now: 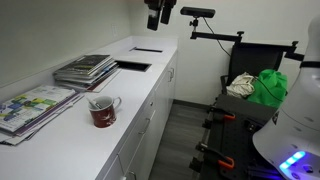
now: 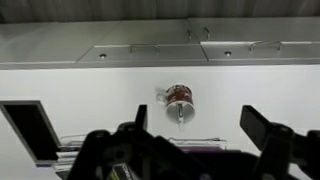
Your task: Move the object from the red mug and put it on the table
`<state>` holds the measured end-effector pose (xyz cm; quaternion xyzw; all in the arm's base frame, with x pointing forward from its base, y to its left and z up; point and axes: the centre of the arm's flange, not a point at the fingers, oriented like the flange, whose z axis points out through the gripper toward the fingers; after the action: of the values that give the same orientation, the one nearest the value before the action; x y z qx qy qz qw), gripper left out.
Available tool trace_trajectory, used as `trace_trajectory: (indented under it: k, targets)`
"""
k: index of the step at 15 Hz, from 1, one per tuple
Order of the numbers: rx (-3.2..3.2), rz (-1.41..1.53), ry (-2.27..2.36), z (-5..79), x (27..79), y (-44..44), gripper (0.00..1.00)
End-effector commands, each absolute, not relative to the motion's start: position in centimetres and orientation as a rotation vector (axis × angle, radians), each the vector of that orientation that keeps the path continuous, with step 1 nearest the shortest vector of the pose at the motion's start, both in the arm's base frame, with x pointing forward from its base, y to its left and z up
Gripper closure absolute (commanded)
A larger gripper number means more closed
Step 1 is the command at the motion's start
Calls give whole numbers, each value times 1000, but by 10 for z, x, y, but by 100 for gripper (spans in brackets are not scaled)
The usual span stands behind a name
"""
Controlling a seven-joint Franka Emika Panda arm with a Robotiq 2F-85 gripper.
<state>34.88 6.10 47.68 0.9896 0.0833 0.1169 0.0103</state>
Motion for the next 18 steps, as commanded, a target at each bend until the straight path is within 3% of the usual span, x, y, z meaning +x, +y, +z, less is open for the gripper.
trace_trajectory:
  k: [1, 7, 18]
  targets:
    - [3091, 352, 227, 465, 363, 65, 0]
    - [3101, 173, -108, 398, 423, 89, 0]
    - [3095, 201, 264, 280, 555, 106, 0]
